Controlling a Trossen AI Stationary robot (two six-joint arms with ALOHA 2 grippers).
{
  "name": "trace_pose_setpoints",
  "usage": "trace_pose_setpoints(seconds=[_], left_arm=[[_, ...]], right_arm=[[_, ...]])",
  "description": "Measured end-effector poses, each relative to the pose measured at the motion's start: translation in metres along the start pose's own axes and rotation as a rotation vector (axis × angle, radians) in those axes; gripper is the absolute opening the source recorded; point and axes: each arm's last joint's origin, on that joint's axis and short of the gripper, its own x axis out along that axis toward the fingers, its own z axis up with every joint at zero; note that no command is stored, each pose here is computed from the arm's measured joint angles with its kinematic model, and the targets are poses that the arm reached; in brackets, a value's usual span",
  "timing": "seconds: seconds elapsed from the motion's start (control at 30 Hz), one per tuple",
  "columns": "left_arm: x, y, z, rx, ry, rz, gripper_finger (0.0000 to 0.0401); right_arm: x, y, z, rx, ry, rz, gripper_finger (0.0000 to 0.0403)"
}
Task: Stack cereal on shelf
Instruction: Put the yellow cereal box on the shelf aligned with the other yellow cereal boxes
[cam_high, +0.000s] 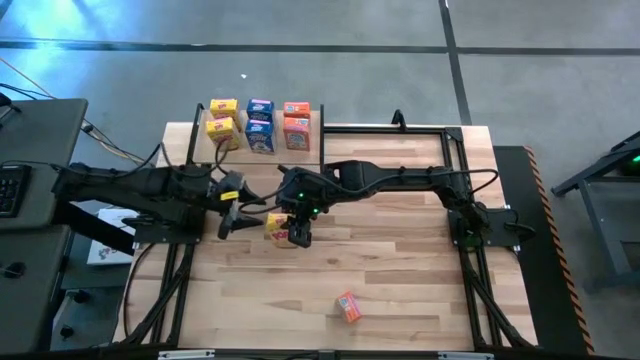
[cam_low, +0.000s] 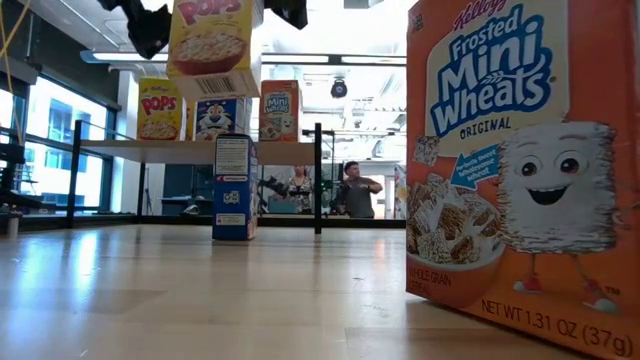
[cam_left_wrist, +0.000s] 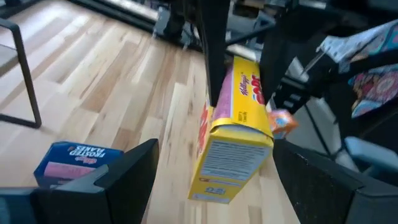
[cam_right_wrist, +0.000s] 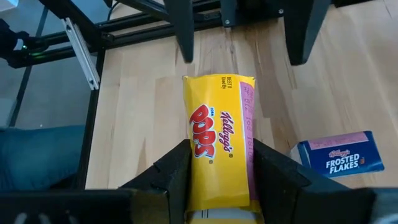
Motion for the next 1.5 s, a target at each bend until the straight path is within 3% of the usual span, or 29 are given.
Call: trace_pose_setpoints(seconds=[0.37, 0.6, 1.03, 1.5], left_arm=[[0.017, -0.009, 0.023, 0.105, 0.141, 0.042, 0.0307], [0.026, -0.014, 0.037, 0.149, 0.154, 0.043, 0.0307], [0.059, -0.014, 0.036, 0.190, 0.275, 0.026, 0.0307], [0.066, -0.013, 0.035, 0.214, 0.294, 0.029, 0.0302]], right_arm=[[0.004, 0.002, -0.005, 0.000, 0.044, 0.003, 0.0140], [0.006, 0.001, -0.007, 0.001, 0.068, 0.002, 0.0140], [0.006, 0.002, -0.009, -0.002, 0.086, 0.033, 0.0140], [0.006, 0.002, -0.009, -0.016, 0.085, 0.033, 0.0140]])
